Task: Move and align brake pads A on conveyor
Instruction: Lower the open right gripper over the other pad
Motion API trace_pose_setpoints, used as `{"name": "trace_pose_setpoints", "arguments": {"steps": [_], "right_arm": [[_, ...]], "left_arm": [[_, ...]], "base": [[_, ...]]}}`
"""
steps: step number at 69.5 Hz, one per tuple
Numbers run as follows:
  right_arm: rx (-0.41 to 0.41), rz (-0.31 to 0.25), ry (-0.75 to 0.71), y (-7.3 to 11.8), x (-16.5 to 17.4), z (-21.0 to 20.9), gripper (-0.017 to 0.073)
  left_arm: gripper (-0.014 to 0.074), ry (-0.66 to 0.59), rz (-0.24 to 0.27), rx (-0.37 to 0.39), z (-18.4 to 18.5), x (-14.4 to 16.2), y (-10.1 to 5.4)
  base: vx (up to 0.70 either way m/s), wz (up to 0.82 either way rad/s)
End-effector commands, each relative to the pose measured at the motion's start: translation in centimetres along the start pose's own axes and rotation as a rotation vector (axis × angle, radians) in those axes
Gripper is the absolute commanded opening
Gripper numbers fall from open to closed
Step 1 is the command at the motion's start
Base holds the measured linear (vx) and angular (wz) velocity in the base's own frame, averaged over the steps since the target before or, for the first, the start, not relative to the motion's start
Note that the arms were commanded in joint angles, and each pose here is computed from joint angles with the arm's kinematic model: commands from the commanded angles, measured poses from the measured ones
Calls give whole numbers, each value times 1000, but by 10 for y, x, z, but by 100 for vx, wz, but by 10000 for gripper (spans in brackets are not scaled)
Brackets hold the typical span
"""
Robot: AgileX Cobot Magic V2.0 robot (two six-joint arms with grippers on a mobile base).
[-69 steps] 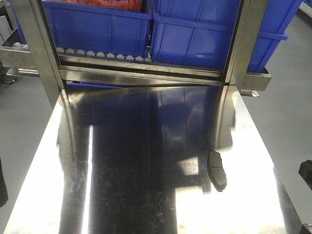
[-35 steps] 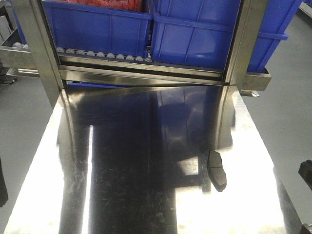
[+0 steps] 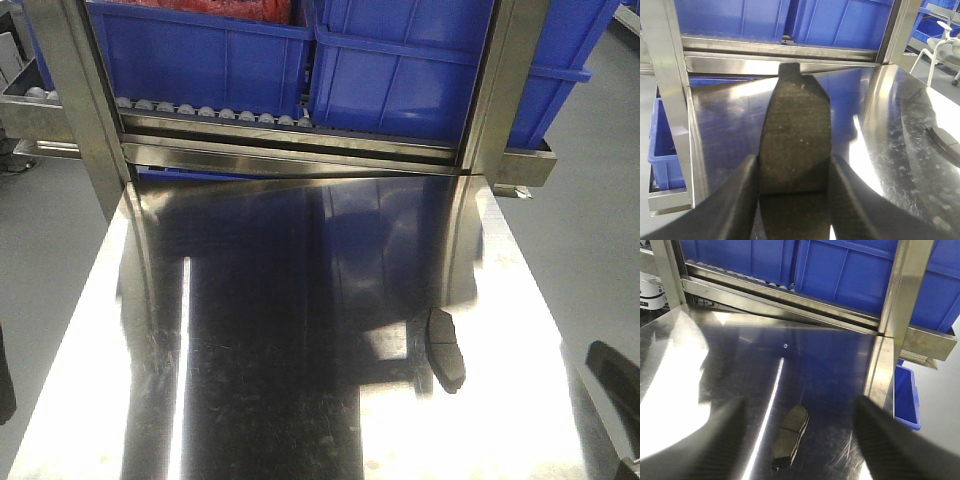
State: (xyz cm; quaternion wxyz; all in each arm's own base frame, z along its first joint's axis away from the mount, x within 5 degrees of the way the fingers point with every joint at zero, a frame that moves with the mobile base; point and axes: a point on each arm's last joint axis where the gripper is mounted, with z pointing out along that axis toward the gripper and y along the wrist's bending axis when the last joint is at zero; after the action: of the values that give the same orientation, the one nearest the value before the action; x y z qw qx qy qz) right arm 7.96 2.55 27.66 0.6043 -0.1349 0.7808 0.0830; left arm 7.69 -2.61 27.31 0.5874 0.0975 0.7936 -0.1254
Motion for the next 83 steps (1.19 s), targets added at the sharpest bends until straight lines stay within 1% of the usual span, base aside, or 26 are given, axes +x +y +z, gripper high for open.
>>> {"name": "trace_pose_setpoints", "arguments": {"steps": [1,3,4,13,21,30,38,53,60,69,83], "right_arm": [[16,-18,-103,-2,-16,-3,694],[16,-18,-102,-2,-16,-3,729],[16,-18,-102,-2,-16,-3,732],[18,7,-137,-2,-19,-2,720],[14,73,-96,-3,-30,10,706],[9,131,60,-4,-46,42,698],[8,162,234,-5,-51,79,692],[8,191,513,-6,-48,142,670],[6,194,645,-6,-41,168,662],[9,215,799,-6,-33,203,657],[10,218,925,-7,-18,246,646]], "left_arm": [[73,-117,3,33,-3,-18,-4],[73,-117,3,33,-3,-18,-4],[73,-117,3,33,-3,-18,-4],[73,-117,3,33,-3,-18,-4],[73,-117,3,33,-3,-18,-4],[73,-117,3,33,-3,-18,-4],[73,-117,3,33,-3,-18,-4],[73,-117,3,33,-3,-18,-4],[73,-117,3,33,-3,-18,-4],[73,-117,3,33,-3,-18,-4],[73,-117,3,33,-3,-18,-4]], "base": [[0,0],[0,0],[0,0],[0,0],[0,0],[0,0],[0,0],[0,0],[0,0],[0,0],[0,0]]}}
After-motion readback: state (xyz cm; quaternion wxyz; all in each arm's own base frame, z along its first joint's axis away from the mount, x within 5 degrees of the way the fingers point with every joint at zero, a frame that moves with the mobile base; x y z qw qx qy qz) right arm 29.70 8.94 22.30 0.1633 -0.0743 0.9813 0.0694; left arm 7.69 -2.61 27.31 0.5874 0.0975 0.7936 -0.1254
